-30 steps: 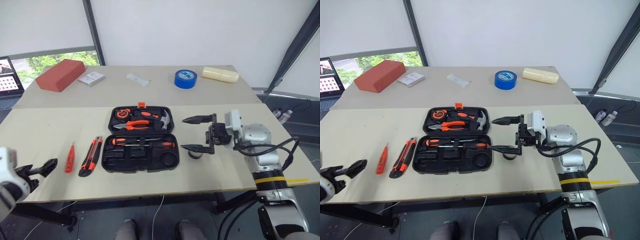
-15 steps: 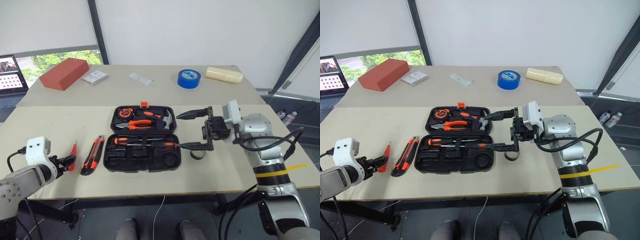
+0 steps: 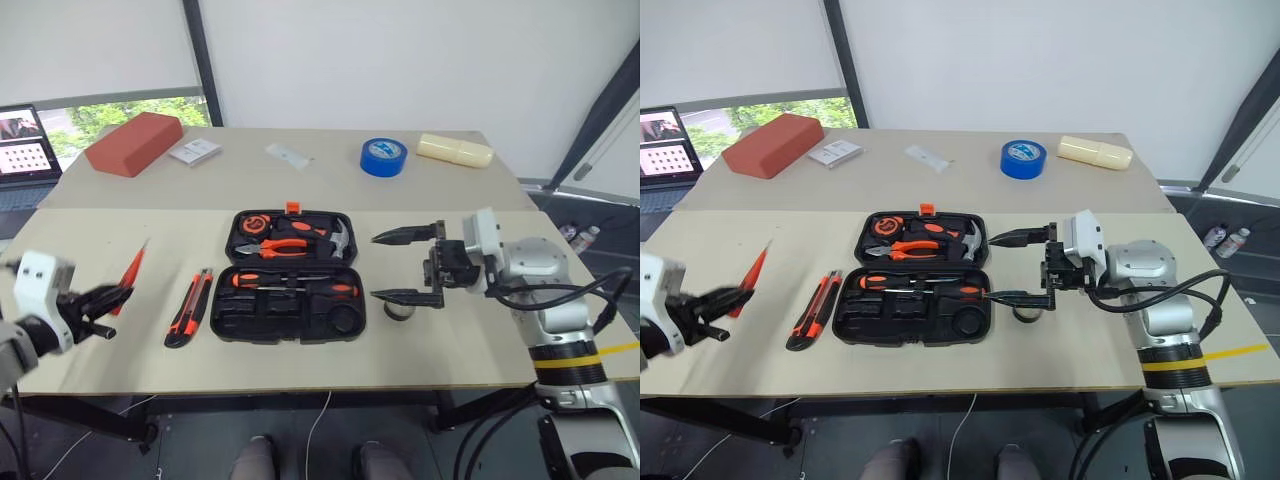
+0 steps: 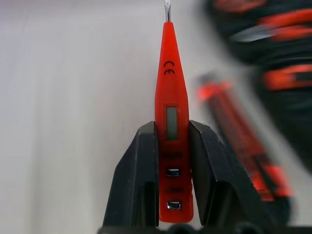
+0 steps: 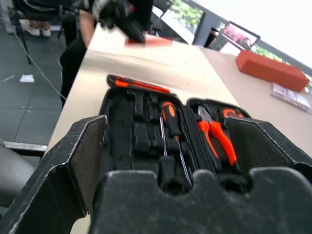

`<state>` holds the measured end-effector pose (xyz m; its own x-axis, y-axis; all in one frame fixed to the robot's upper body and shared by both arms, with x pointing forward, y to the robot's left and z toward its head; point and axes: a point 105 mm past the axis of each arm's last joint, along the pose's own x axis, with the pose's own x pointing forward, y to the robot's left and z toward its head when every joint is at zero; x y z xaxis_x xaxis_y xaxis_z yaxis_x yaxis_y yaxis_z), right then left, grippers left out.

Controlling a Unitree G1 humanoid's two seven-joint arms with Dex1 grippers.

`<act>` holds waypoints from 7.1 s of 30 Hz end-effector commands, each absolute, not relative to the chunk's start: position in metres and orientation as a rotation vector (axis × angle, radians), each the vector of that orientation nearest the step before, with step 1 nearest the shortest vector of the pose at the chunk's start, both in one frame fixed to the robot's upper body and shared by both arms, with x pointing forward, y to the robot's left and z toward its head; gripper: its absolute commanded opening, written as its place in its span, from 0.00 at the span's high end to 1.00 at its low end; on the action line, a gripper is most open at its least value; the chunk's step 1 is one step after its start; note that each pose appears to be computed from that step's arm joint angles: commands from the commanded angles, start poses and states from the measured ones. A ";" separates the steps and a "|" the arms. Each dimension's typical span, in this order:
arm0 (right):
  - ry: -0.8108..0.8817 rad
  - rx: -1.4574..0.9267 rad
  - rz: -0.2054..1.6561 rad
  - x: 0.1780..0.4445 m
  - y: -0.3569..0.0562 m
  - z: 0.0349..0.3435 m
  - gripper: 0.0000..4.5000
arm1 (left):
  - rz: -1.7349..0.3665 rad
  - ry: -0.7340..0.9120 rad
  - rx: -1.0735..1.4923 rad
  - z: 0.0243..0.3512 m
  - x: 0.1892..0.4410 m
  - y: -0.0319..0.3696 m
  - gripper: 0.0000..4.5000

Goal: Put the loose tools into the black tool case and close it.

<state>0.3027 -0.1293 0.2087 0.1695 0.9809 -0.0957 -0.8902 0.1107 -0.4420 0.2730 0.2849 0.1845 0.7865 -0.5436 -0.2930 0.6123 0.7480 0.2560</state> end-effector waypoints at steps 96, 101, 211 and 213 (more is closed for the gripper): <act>-0.147 -0.326 1.138 0.292 -0.157 0.170 0.00 | -1.262 0.208 0.462 0.110 0.334 0.160 0.99; -0.150 -0.321 1.136 0.293 -0.156 0.171 0.00 | -1.242 0.170 0.440 0.116 0.336 0.157 0.99; -0.208 -0.465 1.270 0.265 -0.171 0.188 0.00 | -1.348 0.306 0.822 0.126 0.308 0.153 0.63; -0.207 -0.465 1.267 0.265 -0.170 0.188 0.00 | -1.355 0.319 0.856 0.121 0.307 0.155 0.63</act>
<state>0.2668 -0.1675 0.1741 0.2817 0.9515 -0.1237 -0.8905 0.2113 -0.4030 0.3088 0.1524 0.1244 0.2323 -0.7404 -0.6307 0.9403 0.0053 0.3402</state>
